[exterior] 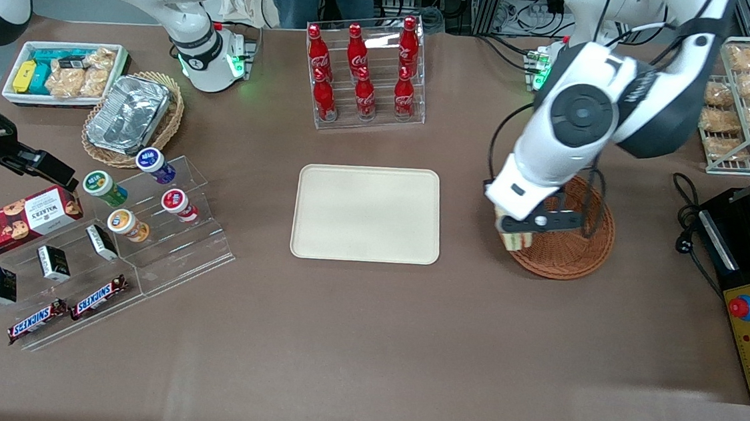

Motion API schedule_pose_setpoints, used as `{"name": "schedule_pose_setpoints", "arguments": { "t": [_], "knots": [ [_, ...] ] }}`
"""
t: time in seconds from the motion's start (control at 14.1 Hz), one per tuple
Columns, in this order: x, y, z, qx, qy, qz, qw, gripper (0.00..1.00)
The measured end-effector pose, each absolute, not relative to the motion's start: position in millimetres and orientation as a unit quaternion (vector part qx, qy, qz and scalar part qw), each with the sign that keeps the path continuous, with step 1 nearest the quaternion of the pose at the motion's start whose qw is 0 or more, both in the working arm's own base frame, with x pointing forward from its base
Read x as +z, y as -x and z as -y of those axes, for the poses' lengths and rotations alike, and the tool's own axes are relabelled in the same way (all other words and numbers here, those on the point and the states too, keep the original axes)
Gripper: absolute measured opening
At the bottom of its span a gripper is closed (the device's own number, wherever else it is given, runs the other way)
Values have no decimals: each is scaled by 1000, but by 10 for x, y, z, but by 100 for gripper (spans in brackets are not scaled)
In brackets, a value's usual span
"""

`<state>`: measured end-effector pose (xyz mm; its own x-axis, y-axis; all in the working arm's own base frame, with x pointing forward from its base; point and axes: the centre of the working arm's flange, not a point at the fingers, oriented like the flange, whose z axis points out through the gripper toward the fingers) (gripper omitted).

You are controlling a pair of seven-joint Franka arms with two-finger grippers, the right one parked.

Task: Place sandwich from basket to tray
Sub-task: 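Carry the sandwich with the left gripper over to the cream tray, then lower the sandwich onto the tray and open the left gripper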

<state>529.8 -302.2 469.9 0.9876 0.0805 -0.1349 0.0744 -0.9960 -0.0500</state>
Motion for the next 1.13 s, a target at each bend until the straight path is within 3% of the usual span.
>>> {"name": "schedule_pose_setpoints", "arguments": {
  "t": [0.28, 0.5, 0.85, 1.13],
  "knots": [
    [4273, -5212, 3552, 72, 997, 7, -4, 18],
    [3811, -5203, 3898, 58, 998, -7, -25, 18],
    [3195, -5125, 4233, 43, 998, -25, -48, 18],
    [2756, -5113, 4316, 48, 997, -29, -52, 18]
  ]
}}
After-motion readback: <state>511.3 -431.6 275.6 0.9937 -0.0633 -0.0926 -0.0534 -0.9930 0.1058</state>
